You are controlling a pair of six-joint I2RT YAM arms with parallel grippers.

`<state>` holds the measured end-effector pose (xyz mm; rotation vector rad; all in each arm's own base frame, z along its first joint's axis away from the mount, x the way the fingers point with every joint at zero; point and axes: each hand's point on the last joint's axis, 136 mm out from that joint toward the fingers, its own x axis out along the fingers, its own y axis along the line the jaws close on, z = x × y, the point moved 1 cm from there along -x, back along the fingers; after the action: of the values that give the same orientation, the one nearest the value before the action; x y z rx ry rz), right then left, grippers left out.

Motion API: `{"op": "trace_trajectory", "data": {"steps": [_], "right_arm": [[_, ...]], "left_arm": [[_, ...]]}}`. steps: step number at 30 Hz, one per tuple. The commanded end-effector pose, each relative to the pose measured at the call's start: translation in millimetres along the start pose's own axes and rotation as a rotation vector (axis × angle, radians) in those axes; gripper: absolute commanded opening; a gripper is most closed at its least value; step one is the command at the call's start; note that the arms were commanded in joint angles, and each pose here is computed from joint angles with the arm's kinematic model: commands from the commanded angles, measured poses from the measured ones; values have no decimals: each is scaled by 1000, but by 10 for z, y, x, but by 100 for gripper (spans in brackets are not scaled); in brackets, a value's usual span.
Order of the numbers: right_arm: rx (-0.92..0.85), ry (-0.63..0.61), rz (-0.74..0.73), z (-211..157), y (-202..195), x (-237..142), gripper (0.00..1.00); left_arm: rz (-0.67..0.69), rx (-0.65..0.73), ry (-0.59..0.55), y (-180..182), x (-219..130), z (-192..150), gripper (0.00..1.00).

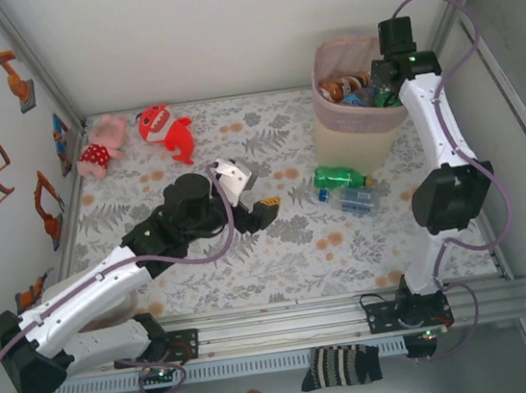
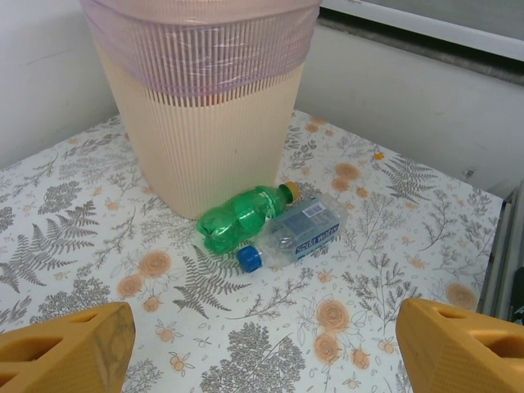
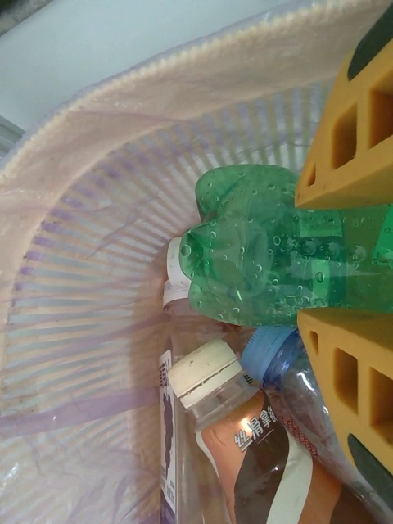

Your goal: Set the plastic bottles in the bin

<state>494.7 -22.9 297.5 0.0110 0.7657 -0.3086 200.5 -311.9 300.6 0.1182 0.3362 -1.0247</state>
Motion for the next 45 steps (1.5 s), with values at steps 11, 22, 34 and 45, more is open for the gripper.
{"op": "trace_trajectory", "data": {"steps": [11,22,34,45], "right_arm": [[38,-81,27,129,-234,-862,37],[95,-118,170,-143,-216,-1366,38],[279,-46,310,-987,-173,-1516,49],[126,76,436,-1758,113,-1086,62]], "left_arm": [[-5,4,-23,3,-10,47,83],[-29,7,-21,-30,56,66,83],[-67,-5,-14,-85,129,80,83],[-78,-17,-10,-99,169,73,83]]}}
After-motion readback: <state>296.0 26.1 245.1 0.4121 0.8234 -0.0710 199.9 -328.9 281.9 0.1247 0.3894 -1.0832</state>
